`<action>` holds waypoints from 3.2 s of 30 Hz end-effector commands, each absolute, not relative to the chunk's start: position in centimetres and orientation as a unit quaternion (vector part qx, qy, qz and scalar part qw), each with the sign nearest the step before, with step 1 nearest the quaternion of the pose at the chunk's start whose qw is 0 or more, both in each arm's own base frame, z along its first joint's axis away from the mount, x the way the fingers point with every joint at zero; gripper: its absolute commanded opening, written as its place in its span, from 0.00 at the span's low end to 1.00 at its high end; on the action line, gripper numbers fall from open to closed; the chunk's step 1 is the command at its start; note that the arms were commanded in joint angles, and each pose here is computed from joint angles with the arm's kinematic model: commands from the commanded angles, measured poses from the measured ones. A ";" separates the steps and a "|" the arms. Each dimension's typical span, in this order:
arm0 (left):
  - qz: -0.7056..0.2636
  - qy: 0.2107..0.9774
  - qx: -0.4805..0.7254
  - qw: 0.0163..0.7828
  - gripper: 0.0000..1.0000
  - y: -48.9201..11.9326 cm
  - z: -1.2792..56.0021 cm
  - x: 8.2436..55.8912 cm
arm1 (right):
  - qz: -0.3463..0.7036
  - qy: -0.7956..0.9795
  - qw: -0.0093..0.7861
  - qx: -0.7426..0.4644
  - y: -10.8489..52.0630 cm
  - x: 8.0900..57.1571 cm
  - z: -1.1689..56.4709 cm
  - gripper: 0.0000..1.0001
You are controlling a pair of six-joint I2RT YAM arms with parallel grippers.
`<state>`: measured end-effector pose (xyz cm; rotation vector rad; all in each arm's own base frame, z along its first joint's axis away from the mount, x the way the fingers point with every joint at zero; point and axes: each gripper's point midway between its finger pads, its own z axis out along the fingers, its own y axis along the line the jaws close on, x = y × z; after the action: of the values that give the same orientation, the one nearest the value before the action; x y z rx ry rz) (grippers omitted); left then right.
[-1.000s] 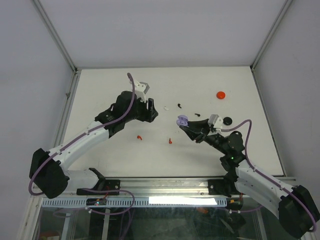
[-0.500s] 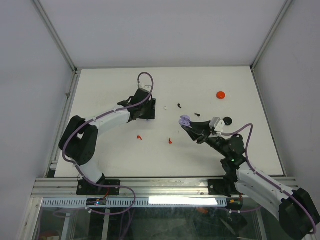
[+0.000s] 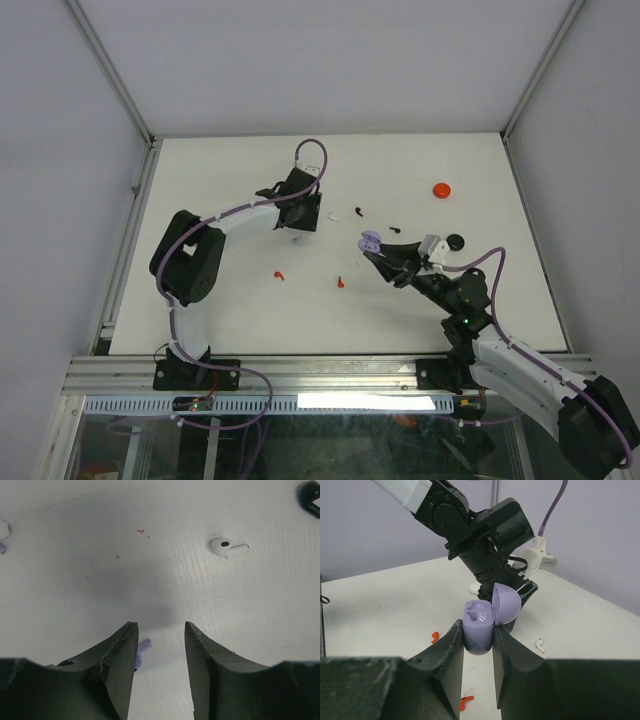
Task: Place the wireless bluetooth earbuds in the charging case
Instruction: Pick up the earbud from the center of the board.
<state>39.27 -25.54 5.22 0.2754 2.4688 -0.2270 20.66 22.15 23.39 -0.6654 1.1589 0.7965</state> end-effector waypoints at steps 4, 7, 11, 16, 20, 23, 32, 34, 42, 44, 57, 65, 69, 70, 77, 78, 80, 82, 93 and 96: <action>-0.112 0.941 0.135 0.290 0.43 -26.4 4.7 38.9 | 0.345 0.508 0.734 -0.290 21.7 21.0 24.8 0.00; -0.118 0.944 0.140 0.273 0.43 -26.4 4.1 38.1 | 0.345 0.508 0.734 -0.291 21.7 21.0 24.8 0.00; -0.139 0.945 0.154 0.252 0.43 -26.9 3.9 36.8 | 0.345 0.509 0.733 -0.290 21.7 21.0 24.7 0.00; -0.138 0.949 0.163 0.233 0.41 -26.1 3.9 34.9 | 0.346 0.506 0.735 -0.291 21.6 20.9 24.9 0.00; -0.130 0.952 0.164 0.223 0.40 -25.2 3.9 33.5 | 0.348 0.505 0.734 -0.292 21.7 20.8 25.0 0.00; -0.129 0.952 0.163 0.223 0.39 -24.8 4.3 33.1 | 0.350 0.504 0.733 -0.294 21.8 20.7 25.0 0.00; -0.128 0.941 0.143 0.278 0.40 -24.3 8.9 34.2 | 0.350 0.502 0.733 -0.295 21.7 20.6 25.1 0.00; -0.114 0.941 0.134 0.288 0.40 -23.6 9.4 34.9 | 0.350 0.502 0.734 -0.294 21.7 20.6 25.1 0.00; -0.080 0.951 0.123 0.273 0.38 -22.8 8.1 37.2 | 0.350 0.501 0.735 -0.293 21.5 20.4 25.2 0.00; -0.077 0.954 0.120 0.265 0.38 -22.6 7.4 37.7 | 0.348 0.502 0.736 -0.291 21.5 20.5 25.2 0.00; -0.078 0.962 0.131 0.227 0.35 -23.1 5.0 37.6 | 0.351 0.501 0.733 -0.295 21.6 20.4 25.2 0.00; -0.094 0.964 0.135 0.211 0.31 -23.8 4.3 37.3 | 0.353 0.502 0.732 -0.296 21.7 20.4 25.2 0.00; -0.091 0.966 0.134 0.203 0.29 -23.7 3.9 37.0 | 0.353 0.501 0.732 -0.297 21.7 20.3 25.2 0.00; -0.091 0.966 0.134 0.202 0.28 -23.7 3.8 37.0 | 0.353 0.501 0.732 -0.298 21.7 20.3 25.2 0.00; -0.070 0.970 0.133 0.189 0.20 -23.0 3.0 36.6 | 0.355 0.502 0.729 -0.301 21.9 20.3 25.1 0.00; -0.066 0.971 0.134 0.186 0.20 -22.8 2.8 36.4 | 0.355 0.503 0.728 -0.301 21.9 20.3 25.1 0.00; -0.057 0.972 0.136 0.185 0.18 -22.6 2.8 36.3 | 0.355 0.501 0.730 -0.302 21.9 20.3 25.2 0.00; -0.058 0.971 0.138 0.187 0.15 -22.7 3.1 36.2 | 0.355 0.501 0.728 -0.303 21.9 20.2 25.2 0.00; -0.152 0.932 0.139 0.298 0.04 -25.6 11.9 37.8 | 0.353 0.498 0.716 -0.340 23.0 20.4 26.5 0.00; -0.195 0.909 0.143 0.340 0.02 -26.7 14.8 37.9 | 0.353 0.495 0.718 -0.340 23.1 20.5 27.1 0.00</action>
<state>36.64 -23.77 6.65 0.3628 2.6353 -0.2947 20.54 22.82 23.47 -0.7400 1.1949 0.7972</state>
